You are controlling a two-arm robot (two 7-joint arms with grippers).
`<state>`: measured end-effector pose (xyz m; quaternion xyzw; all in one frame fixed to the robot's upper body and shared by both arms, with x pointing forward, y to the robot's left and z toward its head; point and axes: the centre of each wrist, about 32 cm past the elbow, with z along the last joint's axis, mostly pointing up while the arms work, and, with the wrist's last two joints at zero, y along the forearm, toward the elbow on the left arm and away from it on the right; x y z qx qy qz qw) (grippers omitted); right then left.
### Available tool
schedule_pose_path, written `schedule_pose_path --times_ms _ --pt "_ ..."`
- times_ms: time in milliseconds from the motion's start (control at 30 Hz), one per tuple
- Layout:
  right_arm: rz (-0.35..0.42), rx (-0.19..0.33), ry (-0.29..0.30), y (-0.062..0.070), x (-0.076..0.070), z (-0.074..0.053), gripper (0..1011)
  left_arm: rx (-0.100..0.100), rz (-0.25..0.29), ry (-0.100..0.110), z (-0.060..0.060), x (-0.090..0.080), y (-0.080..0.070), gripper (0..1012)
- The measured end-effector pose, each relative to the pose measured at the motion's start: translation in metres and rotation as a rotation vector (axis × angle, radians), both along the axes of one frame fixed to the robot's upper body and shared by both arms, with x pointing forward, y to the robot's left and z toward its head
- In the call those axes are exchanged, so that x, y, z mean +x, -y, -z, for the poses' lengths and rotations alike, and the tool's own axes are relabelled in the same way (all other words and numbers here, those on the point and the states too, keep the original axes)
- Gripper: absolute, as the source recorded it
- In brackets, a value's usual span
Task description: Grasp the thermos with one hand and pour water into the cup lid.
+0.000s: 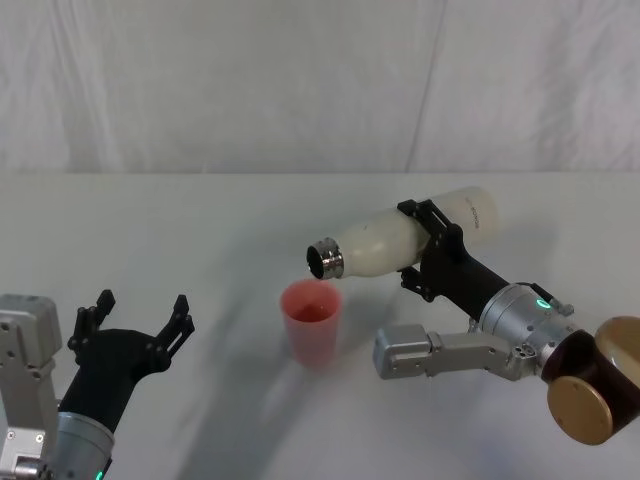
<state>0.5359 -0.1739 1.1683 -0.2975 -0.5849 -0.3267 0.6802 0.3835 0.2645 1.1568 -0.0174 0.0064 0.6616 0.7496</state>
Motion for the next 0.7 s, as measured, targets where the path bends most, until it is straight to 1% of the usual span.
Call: schedule_pose_path --times_ms 700 --pt "-0.006 -0.036 0.041 0.0046 0.0059 0.0030 956 0.000 0.000 0.000 0.0000 0.0000 0.0000 1001"
